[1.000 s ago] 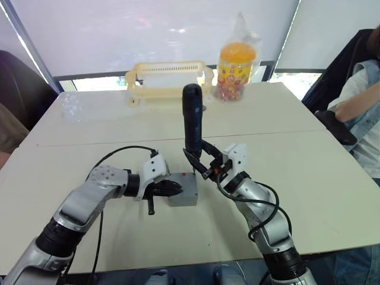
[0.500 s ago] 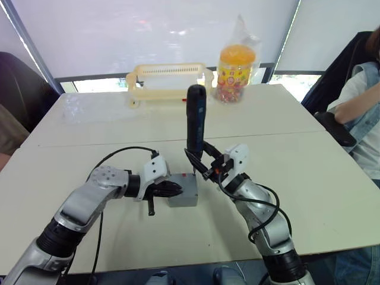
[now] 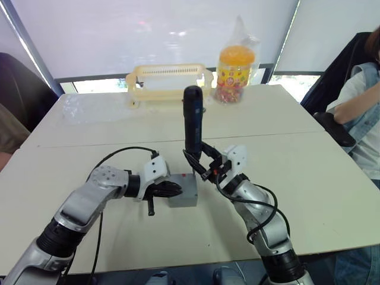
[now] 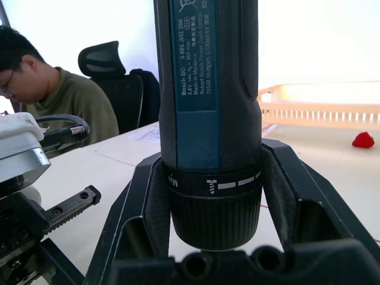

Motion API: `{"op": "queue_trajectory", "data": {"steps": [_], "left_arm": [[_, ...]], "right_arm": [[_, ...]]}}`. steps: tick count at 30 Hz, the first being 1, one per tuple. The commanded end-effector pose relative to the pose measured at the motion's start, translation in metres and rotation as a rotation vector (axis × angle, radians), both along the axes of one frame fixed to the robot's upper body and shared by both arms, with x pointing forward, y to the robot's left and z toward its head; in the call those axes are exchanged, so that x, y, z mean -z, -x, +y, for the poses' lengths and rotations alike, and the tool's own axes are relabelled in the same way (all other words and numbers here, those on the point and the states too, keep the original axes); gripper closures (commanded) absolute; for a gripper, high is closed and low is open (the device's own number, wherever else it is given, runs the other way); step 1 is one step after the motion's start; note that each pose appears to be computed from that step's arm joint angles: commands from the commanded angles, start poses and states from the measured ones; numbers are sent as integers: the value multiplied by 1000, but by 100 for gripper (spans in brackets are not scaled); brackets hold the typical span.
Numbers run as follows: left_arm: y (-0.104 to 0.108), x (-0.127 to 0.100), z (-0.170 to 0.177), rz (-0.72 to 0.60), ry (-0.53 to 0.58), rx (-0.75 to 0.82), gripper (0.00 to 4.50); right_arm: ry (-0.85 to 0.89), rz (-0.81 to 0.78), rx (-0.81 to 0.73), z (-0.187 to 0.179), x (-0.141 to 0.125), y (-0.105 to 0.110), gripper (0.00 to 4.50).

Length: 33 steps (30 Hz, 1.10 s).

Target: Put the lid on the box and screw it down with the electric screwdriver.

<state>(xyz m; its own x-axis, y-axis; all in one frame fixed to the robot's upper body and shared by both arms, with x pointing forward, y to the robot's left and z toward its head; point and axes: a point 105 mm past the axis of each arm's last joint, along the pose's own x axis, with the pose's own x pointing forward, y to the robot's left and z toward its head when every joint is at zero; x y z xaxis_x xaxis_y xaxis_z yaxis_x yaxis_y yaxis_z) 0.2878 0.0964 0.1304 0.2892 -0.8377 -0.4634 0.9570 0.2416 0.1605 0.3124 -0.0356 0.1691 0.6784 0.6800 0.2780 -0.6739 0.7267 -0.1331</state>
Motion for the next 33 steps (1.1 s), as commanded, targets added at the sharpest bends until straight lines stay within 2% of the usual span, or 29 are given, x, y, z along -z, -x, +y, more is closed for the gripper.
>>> {"op": "queue_trajectory", "data": {"steps": [1,13,33], "left_arm": [[1,10,3,35,-28,-17,409],[2,10,4,35,-27,-16,409],[4,10,3,37,-26,-15,409]], "right_arm": [[70,111,4,2,36,-4,271],[47,119,23,2,40,-6,271],[-11,56,72,-2,29,-14,271]]}}
